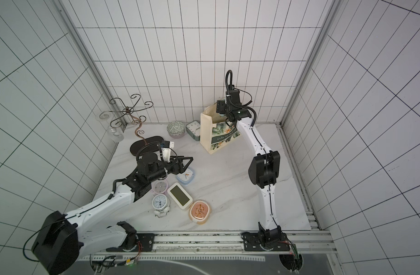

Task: Put the alarm clock into the canvas bag
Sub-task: Place the alarm at the canvas bag.

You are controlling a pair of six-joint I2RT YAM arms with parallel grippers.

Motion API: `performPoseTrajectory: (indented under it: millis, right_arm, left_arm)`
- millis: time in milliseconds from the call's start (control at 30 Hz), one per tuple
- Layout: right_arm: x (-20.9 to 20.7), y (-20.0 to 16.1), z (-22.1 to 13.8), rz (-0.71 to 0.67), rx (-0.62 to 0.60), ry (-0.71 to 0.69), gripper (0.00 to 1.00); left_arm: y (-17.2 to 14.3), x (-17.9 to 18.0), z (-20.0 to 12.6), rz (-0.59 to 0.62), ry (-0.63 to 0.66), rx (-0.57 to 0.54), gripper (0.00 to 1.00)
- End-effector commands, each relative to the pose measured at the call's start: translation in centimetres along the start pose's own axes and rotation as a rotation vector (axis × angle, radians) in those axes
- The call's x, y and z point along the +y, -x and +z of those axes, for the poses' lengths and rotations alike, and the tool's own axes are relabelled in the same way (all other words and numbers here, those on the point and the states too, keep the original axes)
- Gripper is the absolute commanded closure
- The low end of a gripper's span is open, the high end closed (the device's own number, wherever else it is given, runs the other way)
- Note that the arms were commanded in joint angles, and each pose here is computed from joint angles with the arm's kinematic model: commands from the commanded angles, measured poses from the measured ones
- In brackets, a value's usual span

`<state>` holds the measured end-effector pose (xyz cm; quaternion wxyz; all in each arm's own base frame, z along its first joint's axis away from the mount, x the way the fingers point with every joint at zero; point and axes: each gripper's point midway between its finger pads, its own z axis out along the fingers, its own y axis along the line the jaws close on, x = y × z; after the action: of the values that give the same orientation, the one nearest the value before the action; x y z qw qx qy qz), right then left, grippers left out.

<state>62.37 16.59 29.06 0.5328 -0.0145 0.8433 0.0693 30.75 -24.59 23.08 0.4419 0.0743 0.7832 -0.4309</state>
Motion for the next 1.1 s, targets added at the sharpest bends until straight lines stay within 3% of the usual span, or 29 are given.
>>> performPoseTrajectory:
  millis: [0,267,400,467,500,567,600,800,1067]
  right_arm:
    - [0.4,2.3,-0.5,-0.002,-0.052,0.072,0.35]
    - [0.4,-6.5,3.2,-0.041,0.189,0.119,0.34]
    - [0.4,-8.9,4.1,-0.047,0.252,0.137,0.32]
    - [0.7,-9.0,4.1,-0.052,0.261,0.149,0.26]
    - [0.7,-8.9,3.9,-0.054,0.259,0.154,0.22]
    - [0.9,-7.9,3.4,-0.061,0.244,0.161,0.02]
    - [1.0,-7.3,3.2,-0.064,0.231,0.163,0.0]
    - [1.7,-0.9,-0.9,-0.063,0.104,0.188,0.0]
    - [2.7,6.5,-11.5,-0.078,-0.072,0.216,0.0]
  left_arm:
    - [1.2,0.4,0.3,0.013,0.022,-0.03,0.17]
    - [0.1,2.2,0.8,-0.001,0.079,0.01,0.17]
    - [-0.1,2.6,0.9,-0.005,0.096,0.028,0.17]
    - [-0.1,2.3,1.0,0.001,0.081,0.034,0.17]
    - [-0.1,2.2,1.0,0.003,0.076,0.035,0.17]
    - [0.1,1.9,0.9,0.012,0.065,0.027,0.17]
    - [0.3,1.8,0.8,0.017,0.062,0.023,0.17]
    - [1.5,1.4,-0.3,0.037,0.079,-0.026,0.16]
    - [2.0,1.2,-2.8,0.036,0.115,-0.051,0.13]
